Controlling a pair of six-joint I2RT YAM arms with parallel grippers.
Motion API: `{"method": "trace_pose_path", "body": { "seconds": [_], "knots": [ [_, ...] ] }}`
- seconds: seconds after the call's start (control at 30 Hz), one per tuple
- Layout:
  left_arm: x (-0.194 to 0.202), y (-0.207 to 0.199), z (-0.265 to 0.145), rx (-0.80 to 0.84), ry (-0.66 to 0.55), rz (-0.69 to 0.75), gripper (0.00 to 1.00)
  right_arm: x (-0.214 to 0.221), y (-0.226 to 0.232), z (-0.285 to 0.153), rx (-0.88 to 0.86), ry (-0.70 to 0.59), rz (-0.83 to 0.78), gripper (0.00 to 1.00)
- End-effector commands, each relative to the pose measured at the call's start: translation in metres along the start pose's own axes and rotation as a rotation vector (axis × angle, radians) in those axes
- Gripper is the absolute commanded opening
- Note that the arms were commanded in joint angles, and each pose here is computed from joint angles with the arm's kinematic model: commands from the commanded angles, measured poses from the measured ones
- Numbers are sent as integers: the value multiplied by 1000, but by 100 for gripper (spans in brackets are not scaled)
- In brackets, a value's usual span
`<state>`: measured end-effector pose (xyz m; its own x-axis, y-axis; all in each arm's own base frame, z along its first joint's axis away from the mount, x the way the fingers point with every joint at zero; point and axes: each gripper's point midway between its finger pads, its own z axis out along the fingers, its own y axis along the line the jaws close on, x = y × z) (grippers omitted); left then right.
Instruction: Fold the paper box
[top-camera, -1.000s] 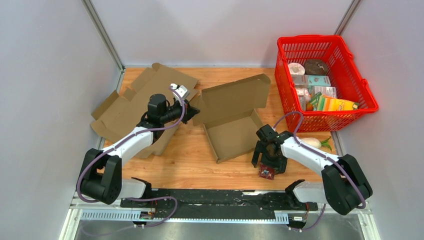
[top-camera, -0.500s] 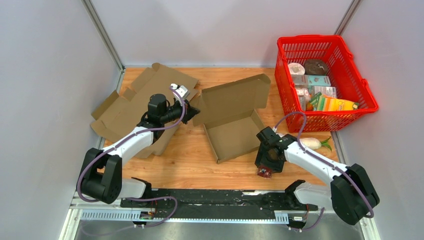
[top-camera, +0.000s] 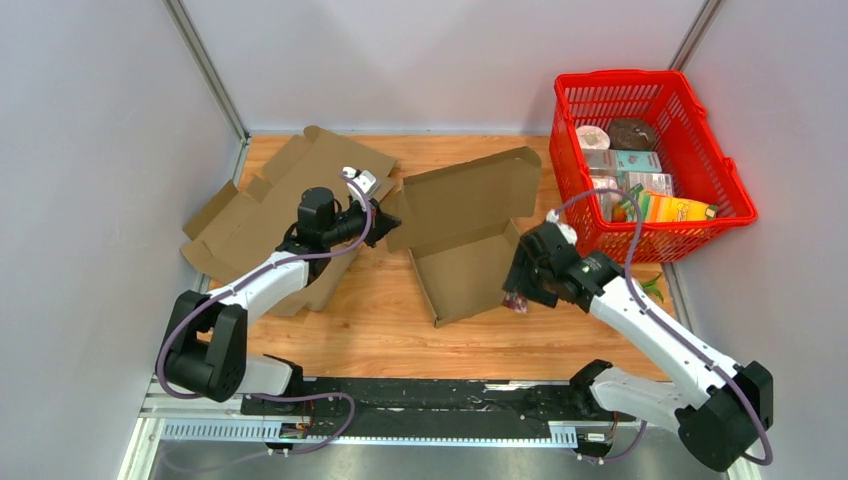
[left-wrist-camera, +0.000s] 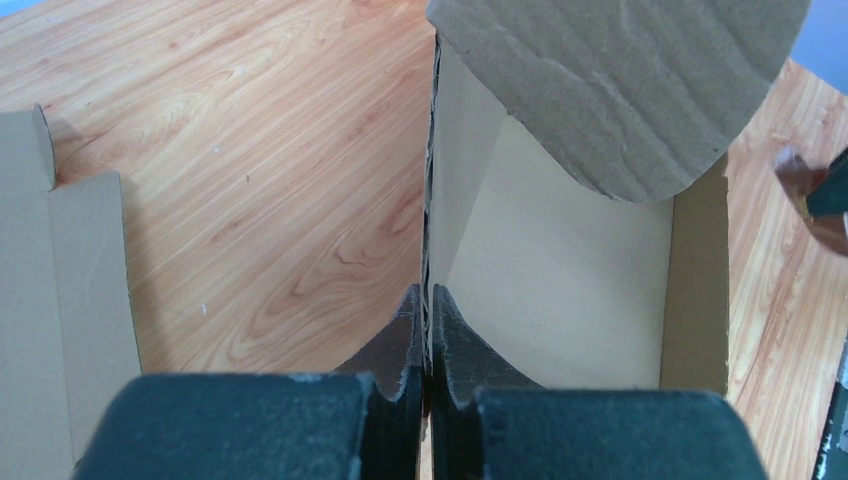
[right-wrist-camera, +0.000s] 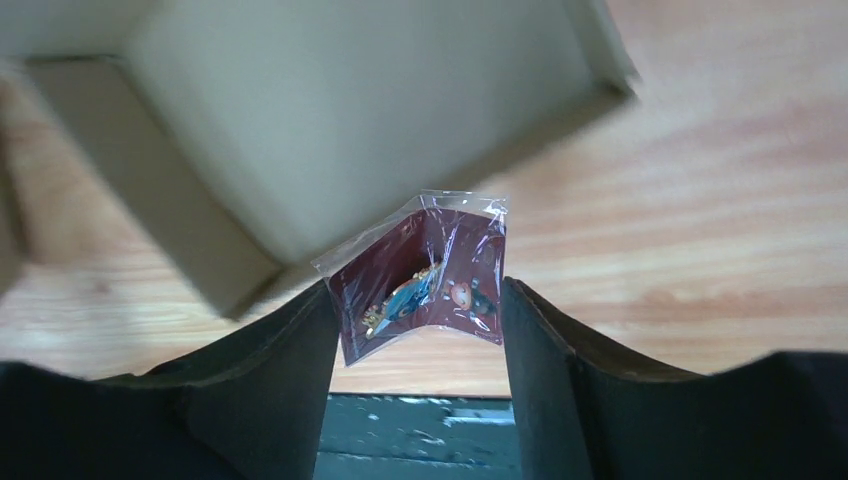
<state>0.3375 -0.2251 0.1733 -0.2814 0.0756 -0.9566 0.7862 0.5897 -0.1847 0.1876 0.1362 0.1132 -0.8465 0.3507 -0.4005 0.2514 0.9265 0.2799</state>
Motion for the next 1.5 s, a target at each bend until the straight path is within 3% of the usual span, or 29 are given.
{"method": "trace_pose_path", "body": {
  "seconds": [0.0,0.1,0.23,0.27,0.33,0.47,0.6,0.77,1.07,1.17,1.27,1.3,1.47],
  "knots": [
    [-23,0,5,13,-51,26,0,-78,79,-29,-206,-220,-64,63],
    [-26,3,6,-2,-51,11,0,-122,108,-26,-177,-306,-183,99],
    [-32,2,8,9,-32,12,0,-176,93,-11,-77,-392,-268,100],
    [-32,3,9,12,-18,14,0,-202,85,-12,-91,-452,-230,100],
    [-35,3,9,22,19,36,0,-209,89,-7,-222,-432,-249,100],
    [-28,7,7,27,108,75,0,-251,61,-1,-184,-559,-249,100],
    [-22,11,5,49,174,78,0,-265,55,2,-203,-668,-286,100],
    [-11,19,5,90,217,46,0,-274,72,1,-361,-737,-428,100],
    [-17,31,7,135,194,2,0,-276,84,19,-501,-690,-514,100],
    [-13,35,8,125,202,-7,0,-276,95,28,-552,-660,-548,96],
    [-14,42,9,78,203,-19,6,-271,101,34,-603,-622,-560,79],
    [-15,46,10,49,197,-31,14,-268,102,35,-608,-616,-561,68],
    [-28,53,8,-44,127,-83,20,-260,97,35,-528,-661,-540,53]
  ]
}}
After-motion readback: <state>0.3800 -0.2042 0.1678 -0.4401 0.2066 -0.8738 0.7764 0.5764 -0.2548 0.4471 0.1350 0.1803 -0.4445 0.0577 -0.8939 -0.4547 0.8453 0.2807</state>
